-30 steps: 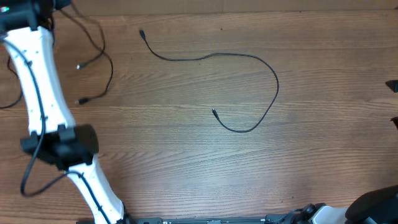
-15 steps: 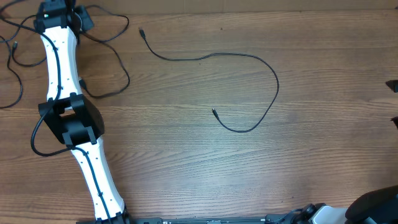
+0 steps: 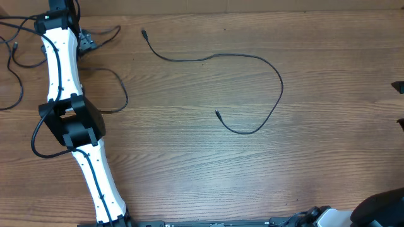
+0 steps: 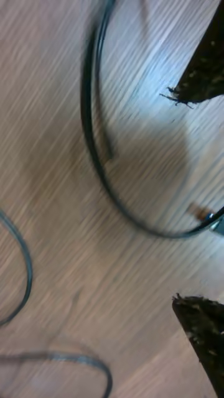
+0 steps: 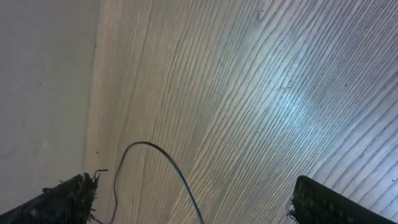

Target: Untangle cables

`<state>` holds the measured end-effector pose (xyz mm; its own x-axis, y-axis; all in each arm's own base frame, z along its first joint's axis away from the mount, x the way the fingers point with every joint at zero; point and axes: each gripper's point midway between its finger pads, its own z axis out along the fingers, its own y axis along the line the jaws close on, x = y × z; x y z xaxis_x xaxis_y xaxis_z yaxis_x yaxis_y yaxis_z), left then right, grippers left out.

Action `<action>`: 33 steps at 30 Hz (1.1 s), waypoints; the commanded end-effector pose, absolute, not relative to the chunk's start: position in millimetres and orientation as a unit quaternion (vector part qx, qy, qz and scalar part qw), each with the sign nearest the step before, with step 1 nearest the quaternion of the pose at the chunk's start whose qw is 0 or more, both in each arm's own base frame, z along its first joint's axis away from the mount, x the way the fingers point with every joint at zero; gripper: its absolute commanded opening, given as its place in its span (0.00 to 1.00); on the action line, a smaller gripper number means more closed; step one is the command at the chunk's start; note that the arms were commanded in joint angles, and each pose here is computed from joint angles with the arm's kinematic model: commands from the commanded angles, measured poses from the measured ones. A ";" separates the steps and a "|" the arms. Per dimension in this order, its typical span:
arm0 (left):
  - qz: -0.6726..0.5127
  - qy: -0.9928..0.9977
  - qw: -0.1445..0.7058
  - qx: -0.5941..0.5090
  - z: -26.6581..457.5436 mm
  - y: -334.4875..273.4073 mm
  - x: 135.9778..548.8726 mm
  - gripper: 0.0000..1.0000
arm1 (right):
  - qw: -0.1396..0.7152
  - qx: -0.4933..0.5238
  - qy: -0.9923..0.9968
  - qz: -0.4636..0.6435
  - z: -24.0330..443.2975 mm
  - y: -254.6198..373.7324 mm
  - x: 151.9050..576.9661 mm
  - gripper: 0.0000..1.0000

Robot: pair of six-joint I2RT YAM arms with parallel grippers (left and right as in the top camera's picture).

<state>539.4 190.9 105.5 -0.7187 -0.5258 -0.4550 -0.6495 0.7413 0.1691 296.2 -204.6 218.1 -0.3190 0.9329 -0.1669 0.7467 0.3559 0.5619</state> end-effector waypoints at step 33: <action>-0.114 0.912 0.208 -0.335 114.6 -101.3 586.1 1.00 | 0.258 0.528 0.787 0.189 231.5 -207.6 297.8 1.00</action>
<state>583.4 -115.3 145.9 -0.7640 -0.5406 -0.3522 -0.4160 0.8300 -0.3716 296.3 -204.6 218.2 -0.3191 0.9329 -0.1671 0.7464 0.3560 0.5623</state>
